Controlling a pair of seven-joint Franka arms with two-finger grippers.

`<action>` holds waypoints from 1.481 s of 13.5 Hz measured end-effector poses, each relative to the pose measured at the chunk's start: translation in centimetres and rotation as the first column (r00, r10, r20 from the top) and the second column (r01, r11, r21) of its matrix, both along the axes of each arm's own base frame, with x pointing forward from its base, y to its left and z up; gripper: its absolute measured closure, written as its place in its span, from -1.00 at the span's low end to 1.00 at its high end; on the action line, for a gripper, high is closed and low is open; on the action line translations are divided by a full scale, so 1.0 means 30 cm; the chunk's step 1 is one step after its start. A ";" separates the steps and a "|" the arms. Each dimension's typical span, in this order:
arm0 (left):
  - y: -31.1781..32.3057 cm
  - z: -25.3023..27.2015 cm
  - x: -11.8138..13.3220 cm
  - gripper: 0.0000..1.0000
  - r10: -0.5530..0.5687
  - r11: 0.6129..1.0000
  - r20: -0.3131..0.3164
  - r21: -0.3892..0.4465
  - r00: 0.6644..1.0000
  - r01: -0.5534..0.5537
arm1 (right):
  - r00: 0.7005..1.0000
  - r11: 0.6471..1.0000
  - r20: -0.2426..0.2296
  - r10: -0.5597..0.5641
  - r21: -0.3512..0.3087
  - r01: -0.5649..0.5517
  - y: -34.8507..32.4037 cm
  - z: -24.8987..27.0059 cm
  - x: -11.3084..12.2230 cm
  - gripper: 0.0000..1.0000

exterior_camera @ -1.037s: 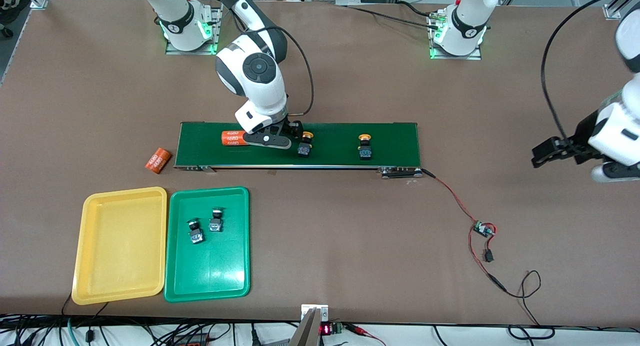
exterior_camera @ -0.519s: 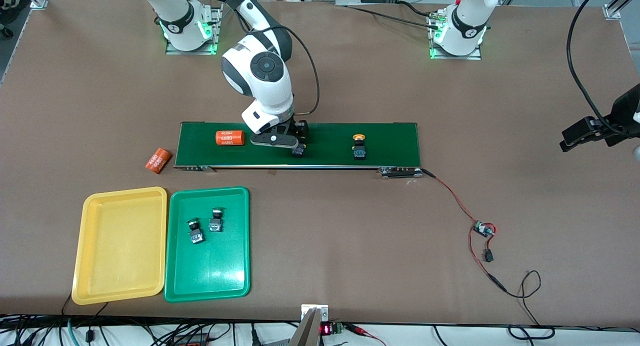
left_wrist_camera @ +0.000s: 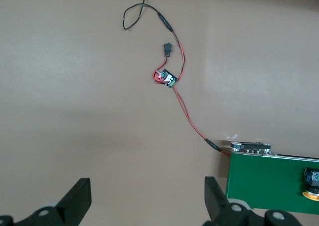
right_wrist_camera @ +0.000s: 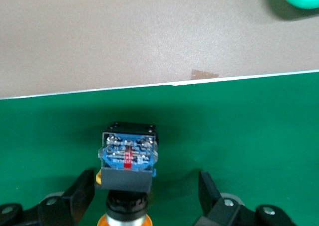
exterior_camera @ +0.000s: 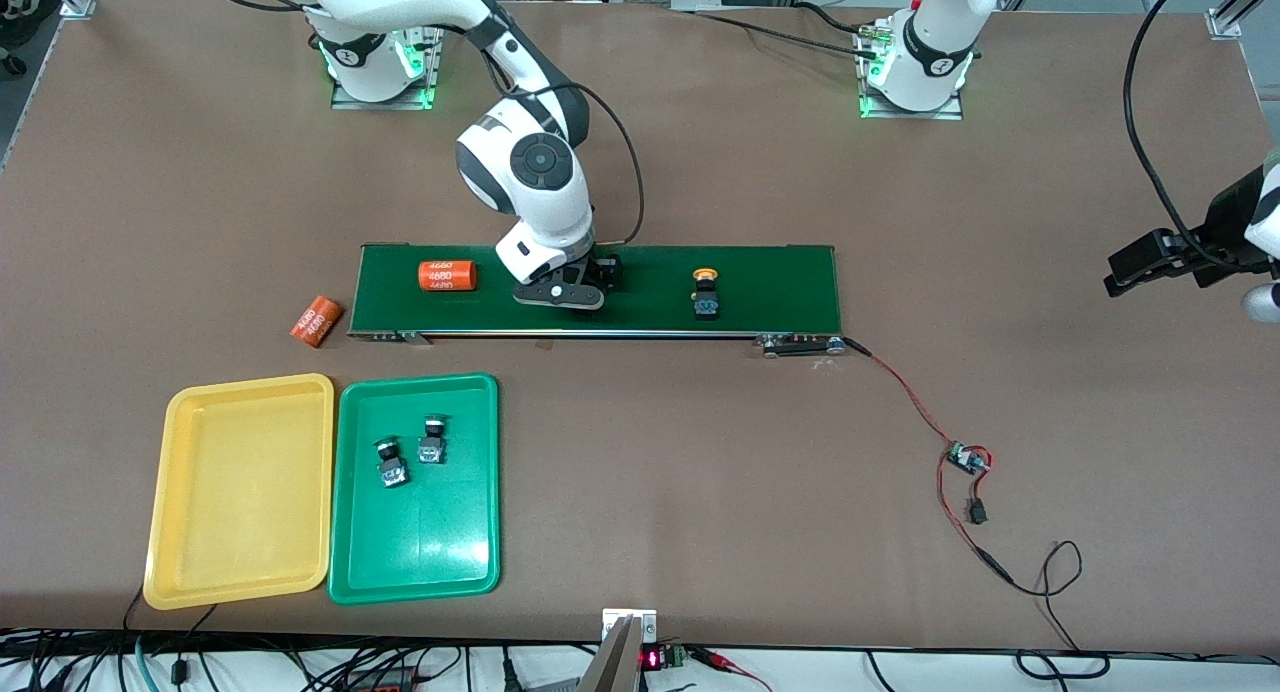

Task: Sort buttons by color to trays
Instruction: 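Carry the yellow button over the yellow tray with the right gripper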

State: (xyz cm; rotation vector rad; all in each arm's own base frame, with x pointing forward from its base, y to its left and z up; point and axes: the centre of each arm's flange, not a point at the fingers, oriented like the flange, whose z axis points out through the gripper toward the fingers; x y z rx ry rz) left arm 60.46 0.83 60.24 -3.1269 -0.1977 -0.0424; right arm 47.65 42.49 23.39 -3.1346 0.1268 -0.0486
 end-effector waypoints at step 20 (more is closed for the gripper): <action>0.022 0.033 -0.039 -1.00 -0.092 0.996 -0.029 0.002 0.995 0.092 | 0.995 0.994 0.048 0.086 -0.067 -0.083 -1.338 0.241 0.722 0.13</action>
